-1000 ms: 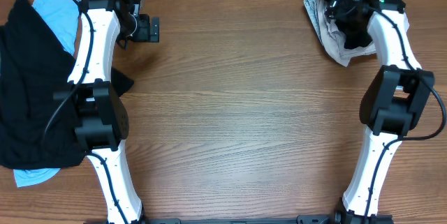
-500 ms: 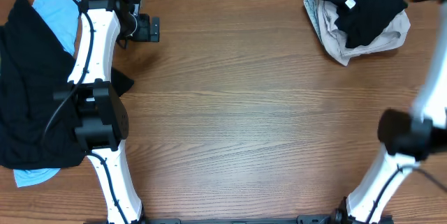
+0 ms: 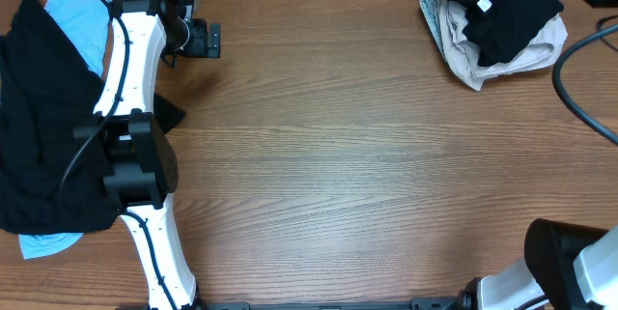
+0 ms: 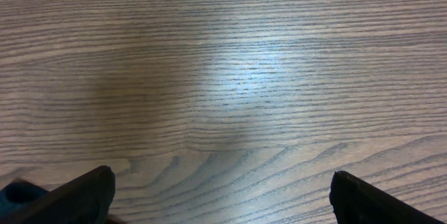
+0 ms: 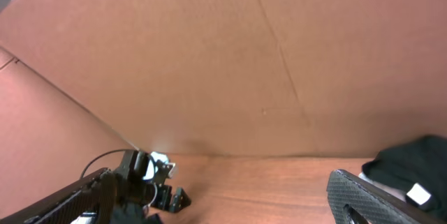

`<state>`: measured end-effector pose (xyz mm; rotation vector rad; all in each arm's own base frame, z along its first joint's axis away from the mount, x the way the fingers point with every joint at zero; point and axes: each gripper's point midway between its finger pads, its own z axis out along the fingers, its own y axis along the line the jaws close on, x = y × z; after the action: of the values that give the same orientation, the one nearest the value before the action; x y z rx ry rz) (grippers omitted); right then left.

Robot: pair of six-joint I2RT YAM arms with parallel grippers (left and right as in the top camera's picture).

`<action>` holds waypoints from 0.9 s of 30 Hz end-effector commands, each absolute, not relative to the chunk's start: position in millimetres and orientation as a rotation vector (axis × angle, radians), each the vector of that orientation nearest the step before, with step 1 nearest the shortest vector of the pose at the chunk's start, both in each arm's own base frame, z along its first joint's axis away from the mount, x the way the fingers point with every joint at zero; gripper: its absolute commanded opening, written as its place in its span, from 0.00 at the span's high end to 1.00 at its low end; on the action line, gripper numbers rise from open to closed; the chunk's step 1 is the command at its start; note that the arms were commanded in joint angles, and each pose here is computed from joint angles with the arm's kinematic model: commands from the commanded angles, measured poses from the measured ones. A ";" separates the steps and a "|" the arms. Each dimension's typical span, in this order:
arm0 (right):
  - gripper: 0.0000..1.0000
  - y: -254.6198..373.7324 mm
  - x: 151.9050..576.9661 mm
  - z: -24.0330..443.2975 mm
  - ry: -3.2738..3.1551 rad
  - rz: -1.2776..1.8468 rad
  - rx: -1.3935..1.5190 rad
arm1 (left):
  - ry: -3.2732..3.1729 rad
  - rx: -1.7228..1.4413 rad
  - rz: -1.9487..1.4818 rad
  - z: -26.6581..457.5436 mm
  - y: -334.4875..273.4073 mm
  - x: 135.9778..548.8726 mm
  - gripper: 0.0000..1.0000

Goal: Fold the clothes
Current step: 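Open the right gripper and withdraw it down toward its base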

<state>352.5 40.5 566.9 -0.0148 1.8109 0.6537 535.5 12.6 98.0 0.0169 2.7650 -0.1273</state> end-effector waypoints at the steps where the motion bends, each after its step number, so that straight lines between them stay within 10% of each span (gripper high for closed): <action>1: 0.00 41.3 362.3 556.0 1.846 0.687 -0.009 | 2.750 -0.005 -0.142 103.6 13.8 536.9 0.00; 27: 0.00 -20.0 309.4 532.4 1.769 0.137 0.343 | 2.750 -0.005 -0.142 103.6 13.8 536.9 0.00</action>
<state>305.4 -17.1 563.0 0.3250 1.7251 0.1606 535.5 12.6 98.0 0.0164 2.7650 -0.1274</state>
